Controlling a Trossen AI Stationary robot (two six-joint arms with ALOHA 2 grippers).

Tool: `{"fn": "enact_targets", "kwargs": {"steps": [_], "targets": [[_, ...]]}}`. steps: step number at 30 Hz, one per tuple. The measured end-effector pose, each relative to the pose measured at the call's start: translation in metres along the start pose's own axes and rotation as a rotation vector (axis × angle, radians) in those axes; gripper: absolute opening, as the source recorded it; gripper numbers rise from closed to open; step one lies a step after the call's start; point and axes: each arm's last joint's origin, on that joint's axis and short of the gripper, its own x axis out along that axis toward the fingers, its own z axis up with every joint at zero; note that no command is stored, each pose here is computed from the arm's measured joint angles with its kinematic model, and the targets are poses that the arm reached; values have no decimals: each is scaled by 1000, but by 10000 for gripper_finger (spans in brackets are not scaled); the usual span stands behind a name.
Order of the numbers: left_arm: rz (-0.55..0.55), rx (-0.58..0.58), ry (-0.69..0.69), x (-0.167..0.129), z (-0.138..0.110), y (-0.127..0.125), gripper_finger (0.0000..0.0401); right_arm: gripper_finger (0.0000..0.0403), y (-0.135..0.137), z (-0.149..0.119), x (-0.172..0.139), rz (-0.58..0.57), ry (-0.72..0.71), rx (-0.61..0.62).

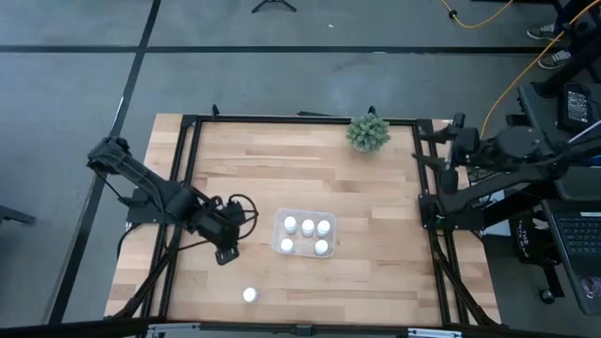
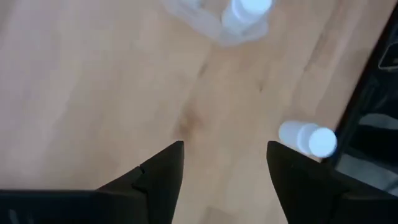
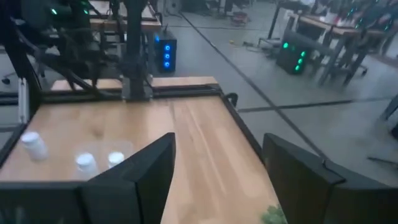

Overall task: Pick and place pill bottles into a basket
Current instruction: Put the white pill bottle into the transparent bin

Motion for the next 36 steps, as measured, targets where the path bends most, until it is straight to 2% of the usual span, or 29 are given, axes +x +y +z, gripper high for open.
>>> {"fn": "enact_targets", "kwargs": {"steps": [3,7,14,16,25,36], "targets": [[-20,-72,58,6,-4,-8,237,242,-2,-21,-1,-30,4,-58],[-101,-164,125,15,-11,-26,259,242,-1,-37,5,-63,15,-155],[-265,-246,126,45,-19,-74,300,242,0,-40,7,-70,-19,-210],[-283,-269,140,56,-20,-86,309,242,0,-40,6,-70,-23,-224],[-135,-382,292,108,-33,-106,317,242,-5,-40,-2,-66,-52,-233],[-61,-427,126,119,-30,-105,317,242,-8,-41,-8,-20,-83,-209]]}}
